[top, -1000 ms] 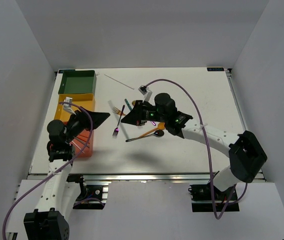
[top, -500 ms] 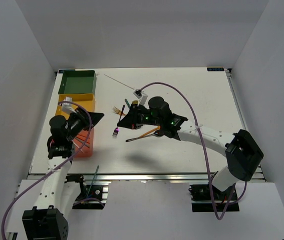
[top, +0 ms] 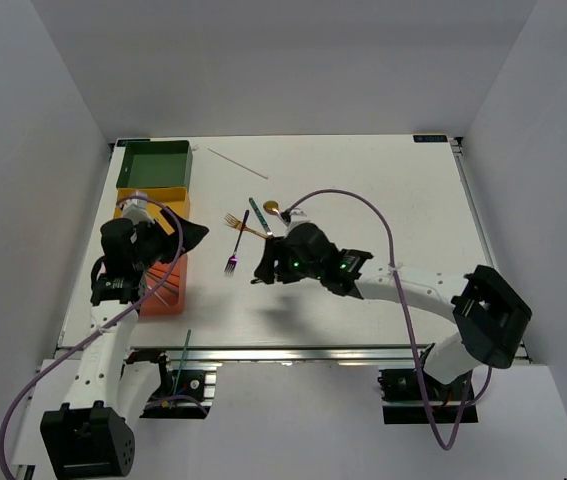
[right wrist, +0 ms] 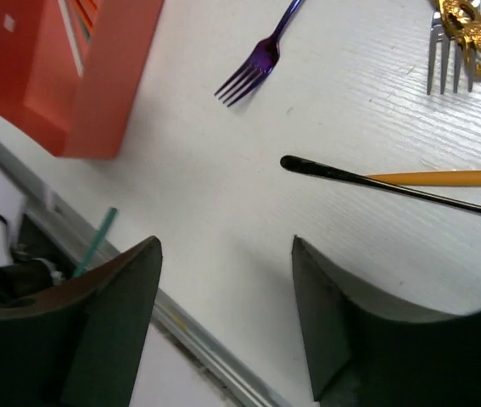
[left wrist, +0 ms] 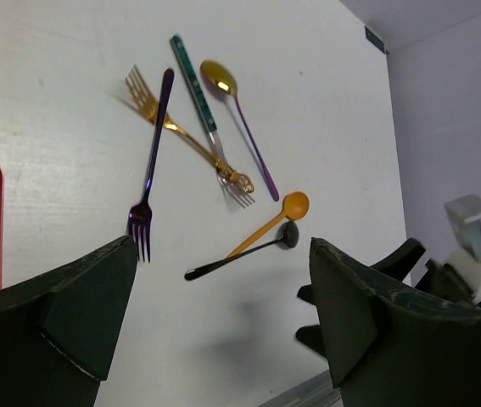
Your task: Sort the eating utensils into containers
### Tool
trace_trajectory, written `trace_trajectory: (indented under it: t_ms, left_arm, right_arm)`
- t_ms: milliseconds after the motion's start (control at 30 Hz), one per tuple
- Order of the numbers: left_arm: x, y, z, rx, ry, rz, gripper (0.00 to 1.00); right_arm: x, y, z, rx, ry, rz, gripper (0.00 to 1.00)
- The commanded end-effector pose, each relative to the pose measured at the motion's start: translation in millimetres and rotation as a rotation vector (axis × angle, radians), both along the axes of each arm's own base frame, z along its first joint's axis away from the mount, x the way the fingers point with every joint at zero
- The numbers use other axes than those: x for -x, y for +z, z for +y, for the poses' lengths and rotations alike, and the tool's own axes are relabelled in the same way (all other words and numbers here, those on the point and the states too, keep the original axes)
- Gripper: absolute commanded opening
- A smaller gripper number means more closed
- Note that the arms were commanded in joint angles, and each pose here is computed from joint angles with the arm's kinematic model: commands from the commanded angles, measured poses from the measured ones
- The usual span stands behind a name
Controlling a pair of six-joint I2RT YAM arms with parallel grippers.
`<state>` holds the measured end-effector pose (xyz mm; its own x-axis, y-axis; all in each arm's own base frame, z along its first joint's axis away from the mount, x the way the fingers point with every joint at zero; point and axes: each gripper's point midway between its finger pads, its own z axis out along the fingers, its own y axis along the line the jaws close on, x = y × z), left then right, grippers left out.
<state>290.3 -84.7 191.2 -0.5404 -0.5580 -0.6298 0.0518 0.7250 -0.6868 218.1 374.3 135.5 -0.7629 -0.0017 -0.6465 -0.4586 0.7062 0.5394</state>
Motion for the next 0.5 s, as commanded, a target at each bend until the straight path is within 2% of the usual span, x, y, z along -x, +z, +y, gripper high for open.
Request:
trace_trajectory:
  t_ms: [0, 33, 100, 233, 267, 333, 367, 433, 467]
  left_arm:
    - [1, 27, 3, -0.078, -0.026, -0.082, 0.91]
    - [1, 31, 5, -0.086, -0.019, -0.09, 0.91]
    - [4, 32, 7, -0.096, -0.003, -0.088, 0.91]
    - [4, 29, 35, -0.178, 0.147, -0.065, 0.95]
    - [5, 30, 42, -0.195, 0.187, -0.065, 0.97]
    - [10, 33, 55, -0.218, 0.263, -0.067, 0.98]
    - [11, 34, 69, -0.247, 0.339, -0.059, 0.98]
    - [17, 42, 83, -0.269, 0.422, -0.079, 0.98]
    - [18, 44, 84, -0.274, 0.429, -0.086, 0.98]
  right_arm:
    - [12, -7, 8, 0.153, -0.071, -0.057, 0.71]
    - [13, -14, 11, 0.179, -0.108, -0.043, 0.72]
    - [29, -20, 19, 0.179, -0.157, -0.023, 0.89]
    - [60, -29, 47, 0.161, -0.199, 0.004, 0.89]
    - [66, -18, 61, 0.13, -0.197, 0.006, 0.89]
    - [85, -29, 76, 0.159, -0.198, 0.019, 0.89]
    - [90, -14, 92, 0.127, -0.191, 0.017, 0.89]
    - [112, -11, 112, 0.139, -0.172, 0.027, 0.89]
    - [111, -25, 107, 0.181, -0.19, 0.035, 0.89]
